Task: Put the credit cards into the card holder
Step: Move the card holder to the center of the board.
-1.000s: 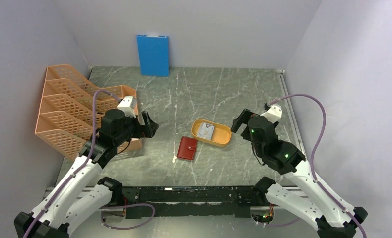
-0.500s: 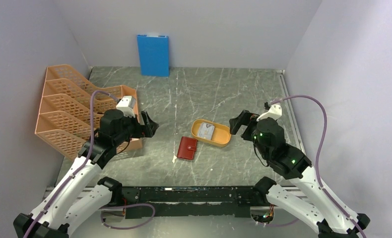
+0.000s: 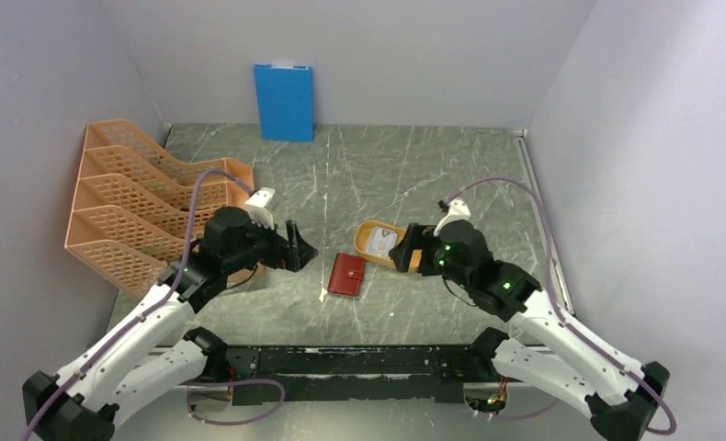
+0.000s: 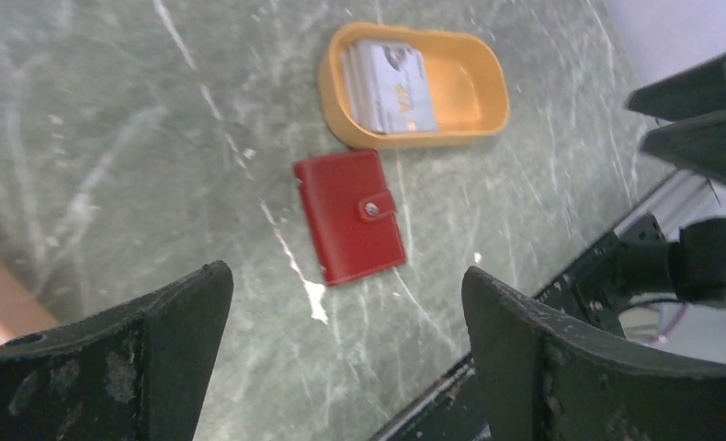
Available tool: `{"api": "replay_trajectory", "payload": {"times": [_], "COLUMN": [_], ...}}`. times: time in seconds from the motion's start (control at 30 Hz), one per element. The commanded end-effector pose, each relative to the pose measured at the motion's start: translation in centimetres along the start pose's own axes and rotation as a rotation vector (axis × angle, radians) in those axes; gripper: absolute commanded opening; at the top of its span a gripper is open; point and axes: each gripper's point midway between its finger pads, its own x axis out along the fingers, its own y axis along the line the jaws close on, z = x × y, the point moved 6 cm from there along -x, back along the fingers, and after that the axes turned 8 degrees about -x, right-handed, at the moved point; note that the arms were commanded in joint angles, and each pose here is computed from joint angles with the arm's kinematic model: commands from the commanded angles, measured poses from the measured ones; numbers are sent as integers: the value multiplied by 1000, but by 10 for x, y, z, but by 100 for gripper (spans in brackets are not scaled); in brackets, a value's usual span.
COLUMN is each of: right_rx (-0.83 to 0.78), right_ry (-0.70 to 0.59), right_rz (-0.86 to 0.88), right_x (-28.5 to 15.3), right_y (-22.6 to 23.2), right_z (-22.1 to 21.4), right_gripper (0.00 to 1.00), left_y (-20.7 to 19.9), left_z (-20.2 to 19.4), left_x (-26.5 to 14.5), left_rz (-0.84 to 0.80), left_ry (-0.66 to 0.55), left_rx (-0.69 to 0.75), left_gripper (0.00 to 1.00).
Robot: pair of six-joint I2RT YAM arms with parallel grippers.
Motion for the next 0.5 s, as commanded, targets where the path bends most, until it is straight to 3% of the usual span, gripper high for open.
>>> {"api": "replay_trajectory", "payload": {"times": [0.0,0.23,0.47], "right_rx": [32,38,158], "right_ry": [83,180,206], "right_rz": [80,96,100], "right_x": [12,23,32], "right_y": [25,57,56], "right_z": [-27,-68,-92], "right_gripper": [89,89,85], "left_y": [-18,-38,-25], "left_z": [-27,-69,-97], "left_x": [17,41,71], "left_rz": [-56,-27,96], "left_ry": [94,224,309], "left_rx": [-26,-32,-97], "left_gripper": [98,98,88]}}
